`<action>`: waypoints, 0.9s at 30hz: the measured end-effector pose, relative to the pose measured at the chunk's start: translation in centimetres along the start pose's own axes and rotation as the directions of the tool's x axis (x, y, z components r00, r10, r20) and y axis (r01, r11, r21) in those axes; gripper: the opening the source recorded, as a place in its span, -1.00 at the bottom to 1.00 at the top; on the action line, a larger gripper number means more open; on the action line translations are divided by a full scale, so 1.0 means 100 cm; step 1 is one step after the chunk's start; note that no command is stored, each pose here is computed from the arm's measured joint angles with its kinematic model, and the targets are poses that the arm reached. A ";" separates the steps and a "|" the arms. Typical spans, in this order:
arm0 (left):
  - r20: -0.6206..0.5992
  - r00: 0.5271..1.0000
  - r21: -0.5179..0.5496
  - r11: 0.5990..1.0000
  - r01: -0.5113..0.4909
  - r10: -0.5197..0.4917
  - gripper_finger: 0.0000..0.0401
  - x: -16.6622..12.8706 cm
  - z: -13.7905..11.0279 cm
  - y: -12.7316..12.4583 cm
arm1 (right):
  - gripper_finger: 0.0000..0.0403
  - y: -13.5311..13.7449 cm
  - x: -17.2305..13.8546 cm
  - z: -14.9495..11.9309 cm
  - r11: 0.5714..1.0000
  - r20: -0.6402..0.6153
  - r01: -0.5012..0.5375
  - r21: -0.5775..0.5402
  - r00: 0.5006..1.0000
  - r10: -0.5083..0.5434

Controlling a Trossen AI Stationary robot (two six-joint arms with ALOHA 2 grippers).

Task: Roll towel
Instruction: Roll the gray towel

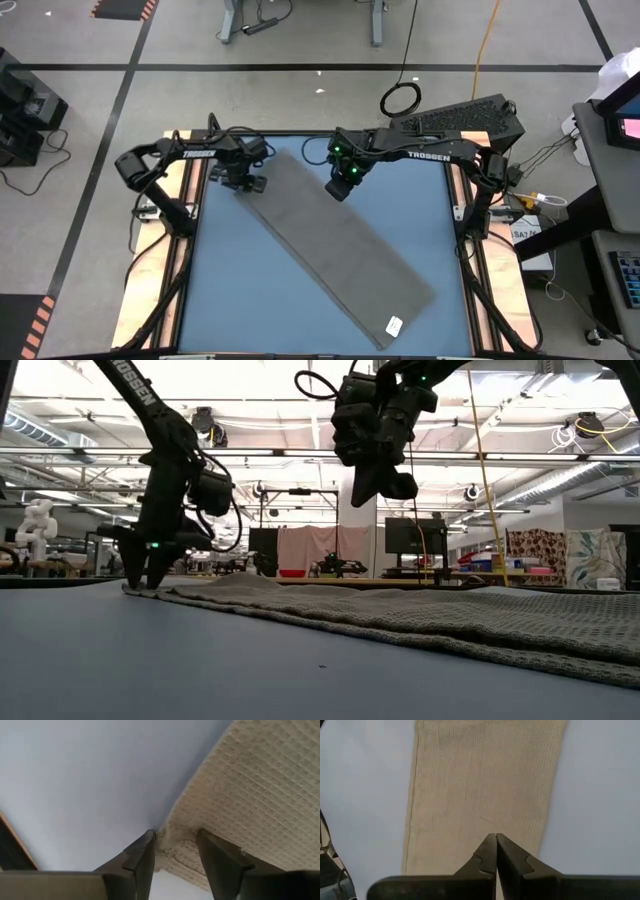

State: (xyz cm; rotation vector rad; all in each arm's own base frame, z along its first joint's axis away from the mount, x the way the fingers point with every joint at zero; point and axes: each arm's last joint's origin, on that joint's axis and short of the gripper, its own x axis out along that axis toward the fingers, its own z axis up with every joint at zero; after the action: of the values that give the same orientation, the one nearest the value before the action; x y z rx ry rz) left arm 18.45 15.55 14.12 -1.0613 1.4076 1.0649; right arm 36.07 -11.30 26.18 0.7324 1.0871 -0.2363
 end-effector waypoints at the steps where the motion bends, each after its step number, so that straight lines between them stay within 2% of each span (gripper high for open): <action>1: -0.001 1.000 0.012 1.000 0.000 0.000 -0.26 0.001 0.001 -0.001 | -1.00 0.000 0.000 0.000 1.000 0.000 0.000 0.000 1.000 0.000; 6: 0.022 1.000 0.074 0.997 -0.005 0.004 -0.45 0.004 0.002 -0.005 | -1.00 0.000 0.000 0.000 1.000 -0.001 0.000 -0.009 1.000 0.000; 12: 0.066 0.997 0.147 0.988 -0.042 0.033 -0.93 0.004 -0.004 -0.014 | -1.00 0.000 0.000 0.000 1.000 -0.001 0.000 -0.018 1.000 0.000; 16: 0.121 0.990 0.198 0.975 -0.102 0.079 -0.93 0.000 -0.004 -0.021 | -1.00 0.000 0.000 0.000 0.999 -0.001 0.001 -0.033 1.000 -0.001; 21: 0.249 0.967 0.313 0.940 -0.139 0.060 -0.96 -0.024 0.006 -0.034 | -1.00 0.000 0.000 0.002 0.999 0.021 -0.003 -0.043 1.000 0.004; 27: 0.410 0.912 0.464 0.862 -0.204 -0.005 -0.97 -0.059 0.029 -0.046 | -1.00 0.000 0.000 0.006 0.999 0.072 0.034 -0.042 0.997 -0.031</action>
State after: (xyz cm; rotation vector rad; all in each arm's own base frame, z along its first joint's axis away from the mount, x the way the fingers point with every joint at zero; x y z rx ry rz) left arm 24.06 17.76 19.43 -0.3644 1.3065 0.8579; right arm 36.49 -11.64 26.34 0.6634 1.0339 -0.2637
